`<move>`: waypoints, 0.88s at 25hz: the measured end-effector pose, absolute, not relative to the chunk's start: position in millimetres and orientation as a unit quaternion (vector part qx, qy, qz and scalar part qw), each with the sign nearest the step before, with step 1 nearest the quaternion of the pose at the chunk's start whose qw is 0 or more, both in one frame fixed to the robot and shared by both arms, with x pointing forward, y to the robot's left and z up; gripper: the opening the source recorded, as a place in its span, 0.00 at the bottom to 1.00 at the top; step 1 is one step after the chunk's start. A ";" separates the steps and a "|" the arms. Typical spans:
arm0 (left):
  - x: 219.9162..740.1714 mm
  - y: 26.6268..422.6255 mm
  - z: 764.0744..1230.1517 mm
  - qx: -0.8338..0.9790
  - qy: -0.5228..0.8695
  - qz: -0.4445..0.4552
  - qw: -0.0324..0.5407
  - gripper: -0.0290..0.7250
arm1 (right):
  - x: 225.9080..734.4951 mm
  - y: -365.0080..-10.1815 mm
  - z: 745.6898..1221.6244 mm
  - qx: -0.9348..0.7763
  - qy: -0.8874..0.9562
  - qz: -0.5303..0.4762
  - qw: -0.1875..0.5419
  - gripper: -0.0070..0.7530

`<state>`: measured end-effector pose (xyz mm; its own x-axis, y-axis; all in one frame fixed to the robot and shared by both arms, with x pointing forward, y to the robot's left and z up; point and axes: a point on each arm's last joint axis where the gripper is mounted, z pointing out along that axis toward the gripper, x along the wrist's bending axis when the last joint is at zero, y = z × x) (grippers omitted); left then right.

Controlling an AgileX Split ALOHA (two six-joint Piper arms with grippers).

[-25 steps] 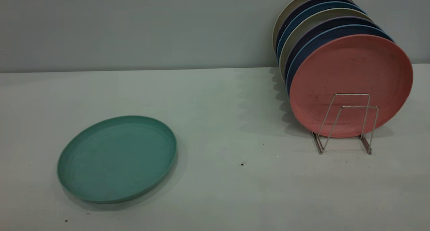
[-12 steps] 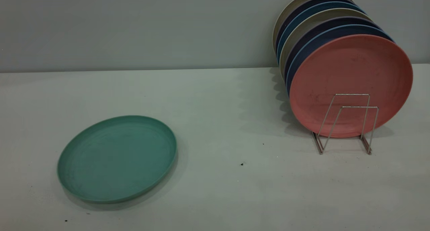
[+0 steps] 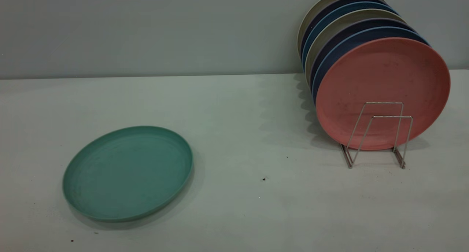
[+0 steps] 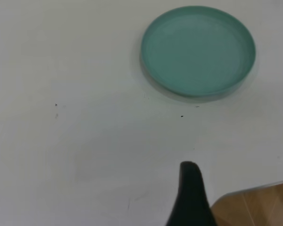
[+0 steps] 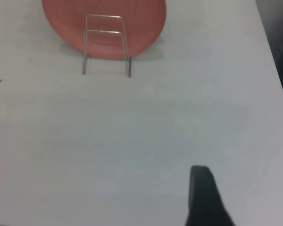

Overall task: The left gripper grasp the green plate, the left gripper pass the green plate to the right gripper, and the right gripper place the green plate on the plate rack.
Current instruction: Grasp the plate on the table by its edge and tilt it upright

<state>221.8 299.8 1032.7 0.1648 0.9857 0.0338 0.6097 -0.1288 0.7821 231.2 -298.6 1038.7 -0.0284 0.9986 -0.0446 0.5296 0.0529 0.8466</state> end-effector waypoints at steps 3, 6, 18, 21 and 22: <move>221.8 299.8 1032.7 0.692 0.576 0.292 0.322 0.81 | 231.2 -298.6 1038.7 0.602 0.635 0.334 0.351 0.61; 221.8 299.8 1032.7 0.692 0.577 0.292 0.322 0.81 | 231.2 -298.6 1038.7 0.602 0.635 0.334 0.351 0.61; 239.5 301.4 1051.1 0.678 0.622 0.263 0.291 0.81 | 236.2 -295.9 1060.6 0.589 0.622 0.367 0.362 0.62; 266.4 301.4 1070.0 0.679 0.626 0.267 0.275 0.81 | 256.0 -295.4 1075.8 0.592 0.624 0.366 0.356 0.65; 278.1 300.6 1076.4 0.679 0.627 0.267 0.272 0.81 | 265.3 -295.0 1079.4 0.597 0.628 0.360 0.346 0.65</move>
<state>278.1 300.6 1076.4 0.0716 0.9972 0.0221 0.7061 -0.0664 0.7050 265.3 -295.0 1079.4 -0.0485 0.9988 -0.0051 0.5002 0.0287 0.8655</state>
